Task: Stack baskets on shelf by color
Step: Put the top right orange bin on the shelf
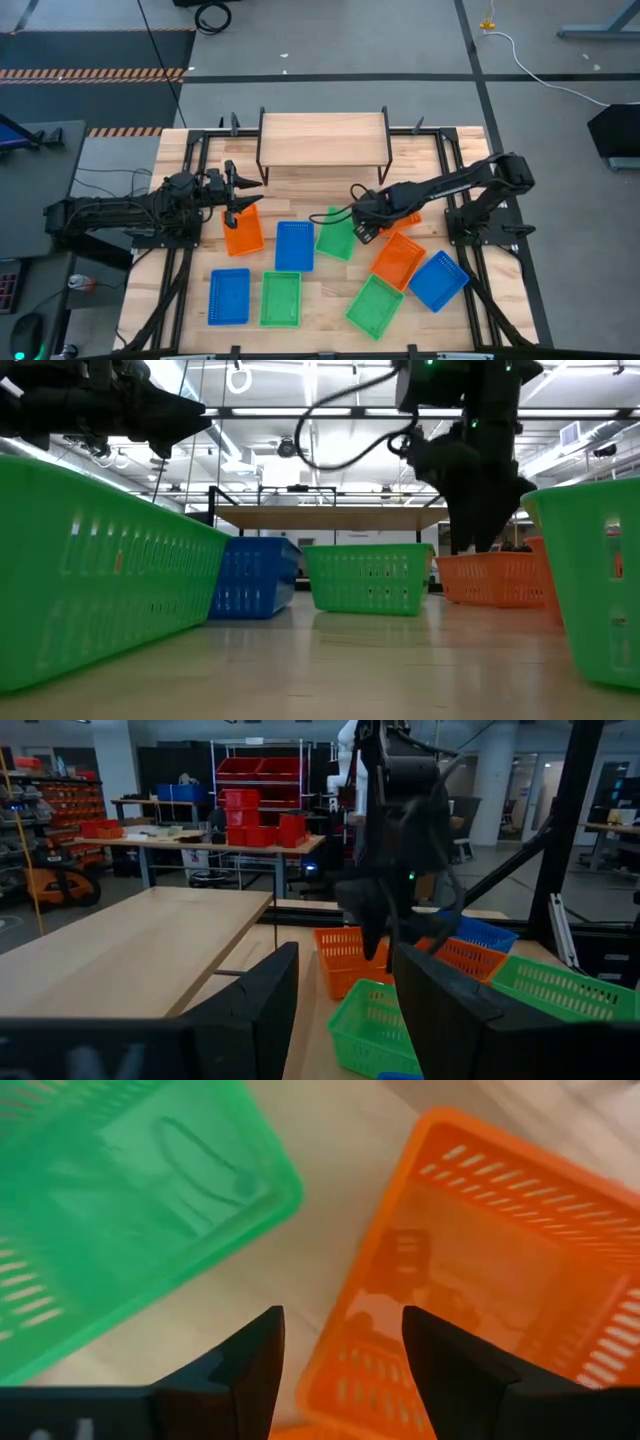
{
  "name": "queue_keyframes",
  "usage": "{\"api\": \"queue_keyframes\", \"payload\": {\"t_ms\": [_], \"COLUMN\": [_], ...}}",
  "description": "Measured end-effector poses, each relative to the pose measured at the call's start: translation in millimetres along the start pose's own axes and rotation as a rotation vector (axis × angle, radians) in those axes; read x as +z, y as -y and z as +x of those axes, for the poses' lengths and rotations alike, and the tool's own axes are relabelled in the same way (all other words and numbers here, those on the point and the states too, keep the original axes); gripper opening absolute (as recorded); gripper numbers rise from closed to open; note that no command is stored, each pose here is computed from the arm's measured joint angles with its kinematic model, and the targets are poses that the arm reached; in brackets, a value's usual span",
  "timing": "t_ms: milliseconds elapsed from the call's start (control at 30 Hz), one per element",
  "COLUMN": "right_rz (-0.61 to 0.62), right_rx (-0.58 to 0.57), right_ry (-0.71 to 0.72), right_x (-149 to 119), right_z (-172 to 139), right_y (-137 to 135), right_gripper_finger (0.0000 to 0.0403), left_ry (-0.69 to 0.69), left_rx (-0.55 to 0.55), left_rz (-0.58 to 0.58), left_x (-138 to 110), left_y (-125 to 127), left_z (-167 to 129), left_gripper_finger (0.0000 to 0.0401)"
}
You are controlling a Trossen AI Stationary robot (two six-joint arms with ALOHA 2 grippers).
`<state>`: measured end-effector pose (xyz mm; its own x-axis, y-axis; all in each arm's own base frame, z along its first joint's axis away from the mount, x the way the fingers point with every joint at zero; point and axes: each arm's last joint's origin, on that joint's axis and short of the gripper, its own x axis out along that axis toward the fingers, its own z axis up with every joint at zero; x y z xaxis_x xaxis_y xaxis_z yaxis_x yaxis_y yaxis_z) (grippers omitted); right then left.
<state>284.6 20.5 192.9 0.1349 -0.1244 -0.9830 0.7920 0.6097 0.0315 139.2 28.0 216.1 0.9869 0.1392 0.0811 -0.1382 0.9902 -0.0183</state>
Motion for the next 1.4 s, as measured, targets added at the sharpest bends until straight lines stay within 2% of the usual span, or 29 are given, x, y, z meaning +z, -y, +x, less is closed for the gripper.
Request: {"api": "queue_keyframes", "payload": {"t_ms": [367, 467, 700, 733, 900, 1100, 1400], "right_rz": [-0.075, -0.095, -0.098, -0.098, -0.054, -0.014, -0.039], "right_rx": [-0.144, -0.159, -0.170, -0.173, -0.198, -0.192, -0.227], "right_ry": [-0.034, -0.046, -0.055, -0.057, -0.074, -0.055, 0.119], "right_x": [6, 6, 3, 2, -1, -8, 1], "right_z": [33, 34, 18, 14, -6, -34, -96], "right_y": [1, 2, 10, 12, 26, 42, 58], "right_gripper_finger": [0.0177, 0.0142, 0.0018, 0.0013, 0.0027, 0.0010, 0.0010], "left_ry": [0.000, 0.000, 0.001, 0.002, 0.001, 0.001, 0.001], "left_rx": [-0.001, -0.002, -0.002, -0.002, -0.002, -0.002, -0.001], "left_rz": [-0.013, -0.015, -0.016, -0.015, -0.015, -0.015, -0.015], "left_x": [0, 0, 0, 0, 0, 0, 0], "left_y": [0, 0, 0, 0, 0, 0, 0], "left_z": [0, 0, 0, 0, 0, 0, 0], "left_gripper_finger": [0.0172, 0.0172, 0.0172, 0.0172, 0.0172, 0.0172, 0.0172]}}
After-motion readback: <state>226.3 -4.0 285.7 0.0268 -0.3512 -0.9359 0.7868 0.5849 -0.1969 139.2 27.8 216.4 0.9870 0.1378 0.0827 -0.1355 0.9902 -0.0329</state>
